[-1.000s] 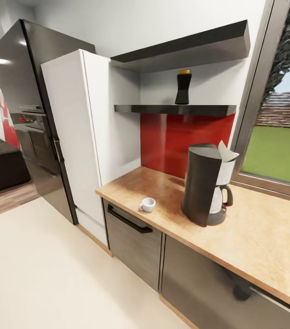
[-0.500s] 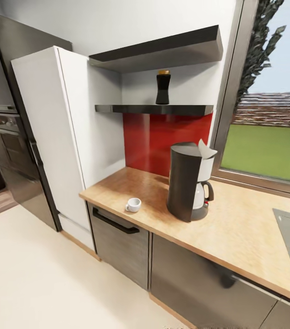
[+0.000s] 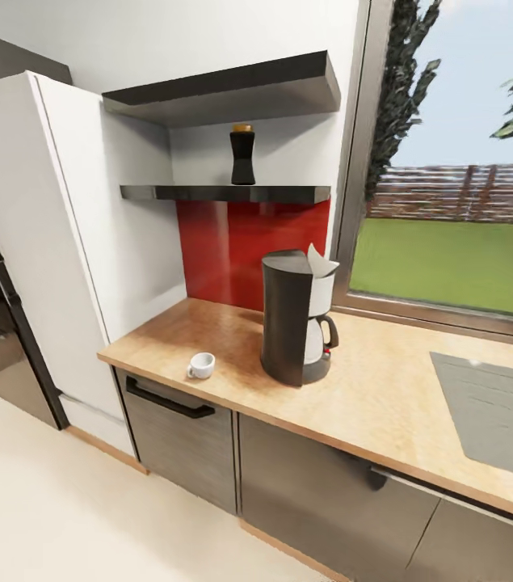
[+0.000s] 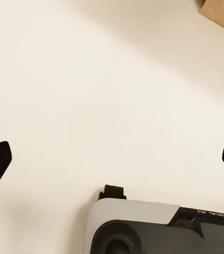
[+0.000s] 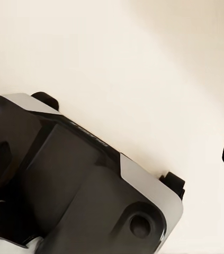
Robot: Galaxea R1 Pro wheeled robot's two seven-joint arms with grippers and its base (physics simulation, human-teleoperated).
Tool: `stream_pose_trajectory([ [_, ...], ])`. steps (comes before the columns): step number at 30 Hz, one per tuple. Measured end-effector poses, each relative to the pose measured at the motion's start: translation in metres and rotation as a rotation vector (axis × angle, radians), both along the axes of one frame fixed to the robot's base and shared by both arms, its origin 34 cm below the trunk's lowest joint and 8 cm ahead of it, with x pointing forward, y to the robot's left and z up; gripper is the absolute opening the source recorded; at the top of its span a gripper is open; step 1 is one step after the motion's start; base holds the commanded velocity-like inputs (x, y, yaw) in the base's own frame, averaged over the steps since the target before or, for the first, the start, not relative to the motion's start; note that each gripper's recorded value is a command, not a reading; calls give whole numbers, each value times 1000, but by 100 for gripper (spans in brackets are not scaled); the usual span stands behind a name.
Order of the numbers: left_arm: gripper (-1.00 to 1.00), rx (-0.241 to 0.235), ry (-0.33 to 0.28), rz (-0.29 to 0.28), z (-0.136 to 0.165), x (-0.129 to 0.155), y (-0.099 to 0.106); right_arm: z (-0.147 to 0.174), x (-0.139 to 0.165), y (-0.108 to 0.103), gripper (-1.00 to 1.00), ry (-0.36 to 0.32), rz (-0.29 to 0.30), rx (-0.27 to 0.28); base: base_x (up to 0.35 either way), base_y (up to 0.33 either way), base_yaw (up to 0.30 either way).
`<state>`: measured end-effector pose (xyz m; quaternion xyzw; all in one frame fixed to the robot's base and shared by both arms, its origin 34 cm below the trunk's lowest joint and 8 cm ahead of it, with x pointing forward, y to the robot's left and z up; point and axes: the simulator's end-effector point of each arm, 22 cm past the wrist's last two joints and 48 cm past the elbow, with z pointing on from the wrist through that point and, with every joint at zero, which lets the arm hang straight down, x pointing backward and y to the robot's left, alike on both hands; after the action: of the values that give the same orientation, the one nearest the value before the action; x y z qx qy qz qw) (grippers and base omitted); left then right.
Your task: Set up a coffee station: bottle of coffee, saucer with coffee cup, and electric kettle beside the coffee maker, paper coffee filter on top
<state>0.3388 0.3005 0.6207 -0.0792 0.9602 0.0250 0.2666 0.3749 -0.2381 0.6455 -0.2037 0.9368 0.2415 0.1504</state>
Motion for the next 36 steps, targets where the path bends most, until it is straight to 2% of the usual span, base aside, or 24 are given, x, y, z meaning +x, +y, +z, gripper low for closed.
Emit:
stream_pose_trajectory([
  [6, 100, 0, -1, 0, 0, 0, 0, 0, 0, 0, 100, 0, 1, 0, 0, 36, -133],
  [17, 100, 2, 0, 0, 0, 0, 1, 0, 0, 0, 100, 0, 1, 0, 0, 239, -31],
  [36, 100, 2, -1, 0, 0, 1, 1, -1, 0, -1, 100, -1, 0, -5, 0, 61, -203],
])
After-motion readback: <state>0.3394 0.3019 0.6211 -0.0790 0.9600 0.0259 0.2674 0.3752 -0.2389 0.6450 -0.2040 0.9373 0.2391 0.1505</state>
